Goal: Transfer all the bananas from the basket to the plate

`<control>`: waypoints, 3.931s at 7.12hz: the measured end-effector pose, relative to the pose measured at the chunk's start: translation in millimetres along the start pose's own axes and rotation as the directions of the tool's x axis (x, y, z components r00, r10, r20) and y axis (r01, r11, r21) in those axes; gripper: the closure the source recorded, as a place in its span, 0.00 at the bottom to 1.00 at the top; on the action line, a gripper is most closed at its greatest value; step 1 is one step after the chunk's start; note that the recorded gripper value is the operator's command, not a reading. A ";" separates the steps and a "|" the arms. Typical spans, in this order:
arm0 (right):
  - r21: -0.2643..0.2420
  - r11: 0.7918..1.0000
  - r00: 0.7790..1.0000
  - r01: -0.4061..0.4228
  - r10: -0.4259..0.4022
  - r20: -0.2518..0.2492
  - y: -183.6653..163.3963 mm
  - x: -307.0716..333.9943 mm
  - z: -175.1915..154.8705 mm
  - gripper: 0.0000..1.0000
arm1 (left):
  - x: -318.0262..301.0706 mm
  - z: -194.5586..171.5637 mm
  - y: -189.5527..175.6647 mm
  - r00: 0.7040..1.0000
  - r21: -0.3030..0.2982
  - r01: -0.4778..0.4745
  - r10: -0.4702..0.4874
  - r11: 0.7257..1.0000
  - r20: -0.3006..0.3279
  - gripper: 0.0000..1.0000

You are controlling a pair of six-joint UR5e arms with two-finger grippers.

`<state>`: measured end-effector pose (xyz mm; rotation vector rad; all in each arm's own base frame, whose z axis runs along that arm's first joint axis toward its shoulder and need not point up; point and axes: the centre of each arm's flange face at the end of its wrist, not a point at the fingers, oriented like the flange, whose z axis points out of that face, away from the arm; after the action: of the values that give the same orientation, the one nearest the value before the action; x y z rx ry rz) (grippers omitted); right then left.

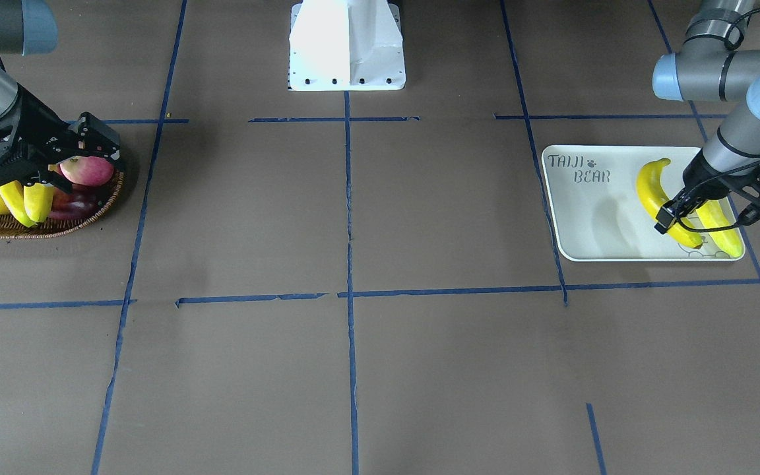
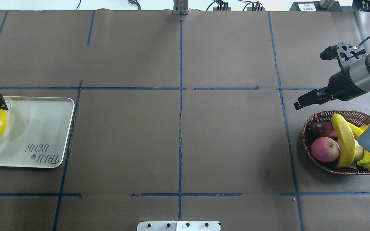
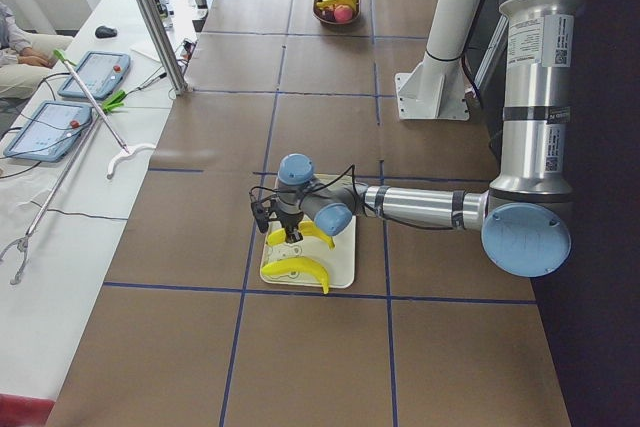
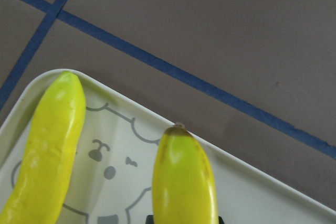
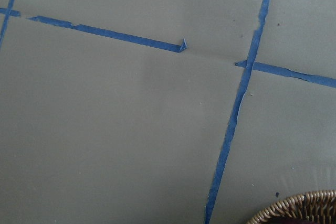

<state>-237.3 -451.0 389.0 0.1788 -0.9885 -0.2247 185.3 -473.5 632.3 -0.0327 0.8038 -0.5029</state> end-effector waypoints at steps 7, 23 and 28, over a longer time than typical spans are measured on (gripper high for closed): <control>0.011 1.000 1.000 -0.013 0.013 -0.013 7.4 9.4 -8.6 0.00 | -25.7 -60.7 -25.3 0.974 -0.053 -0.078 0.064 0.996 -0.215 0.00; 0.009 0.994 0.949 -0.111 0.109 -0.297 175.6 160.1 31.1 0.24 | 38.0 -114.1 2.3 0.945 0.020 -0.162 0.161 0.987 -0.286 0.00; -0.010 0.995 0.944 -0.099 0.091 -0.317 181.2 161.6 41.6 0.91 | 37.6 -113.4 2.2 0.945 0.020 -0.162 0.161 0.987 -0.285 0.00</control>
<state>-167.4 -321.9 586.8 0.1377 -0.6721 -0.1149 129.2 -470.1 526.8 0.1047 1.0810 -0.3542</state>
